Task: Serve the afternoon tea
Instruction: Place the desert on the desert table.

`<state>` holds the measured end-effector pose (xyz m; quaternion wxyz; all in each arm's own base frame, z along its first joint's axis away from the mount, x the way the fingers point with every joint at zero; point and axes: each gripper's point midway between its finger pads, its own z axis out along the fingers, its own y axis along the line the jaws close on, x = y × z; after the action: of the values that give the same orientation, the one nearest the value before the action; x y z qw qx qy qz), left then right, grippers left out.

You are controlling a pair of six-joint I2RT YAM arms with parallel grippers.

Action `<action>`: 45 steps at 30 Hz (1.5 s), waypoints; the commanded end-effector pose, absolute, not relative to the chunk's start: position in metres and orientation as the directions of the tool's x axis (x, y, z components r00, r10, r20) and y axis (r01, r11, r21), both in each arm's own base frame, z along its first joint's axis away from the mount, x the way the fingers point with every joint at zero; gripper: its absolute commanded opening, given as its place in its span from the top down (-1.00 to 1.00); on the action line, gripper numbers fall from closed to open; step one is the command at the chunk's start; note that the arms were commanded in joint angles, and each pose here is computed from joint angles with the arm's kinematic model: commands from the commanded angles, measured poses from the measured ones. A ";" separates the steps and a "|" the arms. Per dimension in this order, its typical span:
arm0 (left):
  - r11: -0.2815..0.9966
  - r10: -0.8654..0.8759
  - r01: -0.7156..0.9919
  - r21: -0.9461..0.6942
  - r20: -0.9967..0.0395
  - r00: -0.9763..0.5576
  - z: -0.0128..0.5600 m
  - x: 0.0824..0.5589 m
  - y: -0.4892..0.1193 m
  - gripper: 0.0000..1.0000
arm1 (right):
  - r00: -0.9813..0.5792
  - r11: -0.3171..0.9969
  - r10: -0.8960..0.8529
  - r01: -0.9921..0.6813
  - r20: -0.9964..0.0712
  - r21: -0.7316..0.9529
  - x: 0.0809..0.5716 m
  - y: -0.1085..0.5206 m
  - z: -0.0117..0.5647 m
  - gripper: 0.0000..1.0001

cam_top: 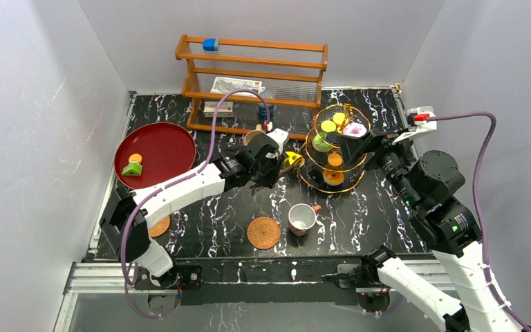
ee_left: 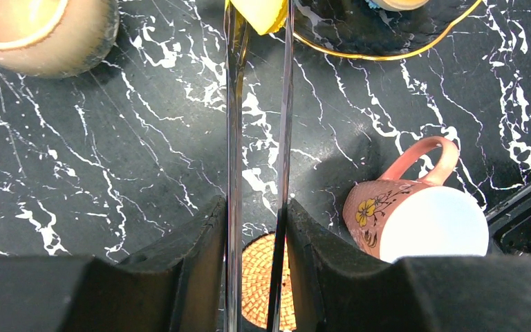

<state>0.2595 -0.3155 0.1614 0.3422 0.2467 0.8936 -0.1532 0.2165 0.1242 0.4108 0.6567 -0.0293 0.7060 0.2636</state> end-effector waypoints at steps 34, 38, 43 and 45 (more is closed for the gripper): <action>0.735 0.354 0.661 -0.154 -0.743 -0.567 0.162 0.268 -0.383 0.35 | -0.084 0.856 0.323 -0.398 -0.943 0.329 0.224 0.127 0.426 -0.97; 0.729 0.350 0.665 -0.163 -0.746 -0.566 0.166 0.265 -0.382 0.14 | -0.080 0.860 0.318 -0.395 -0.945 0.324 0.225 0.127 0.428 -0.97; 0.737 0.336 0.655 -0.164 -0.752 -0.567 0.173 0.261 -0.373 0.01 | -0.084 0.859 0.318 -0.397 -0.944 0.325 0.226 0.128 0.426 -0.97; 0.741 0.334 0.651 -0.166 -0.750 -0.571 0.174 0.259 -0.370 0.00 | -0.089 0.857 0.319 -0.398 -0.944 0.327 0.227 0.129 0.424 -0.97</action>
<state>0.2601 -0.3706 0.1344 0.3265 0.2963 0.8762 -0.1947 0.2260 0.1299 0.4002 0.6468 -0.0325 0.7175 0.2564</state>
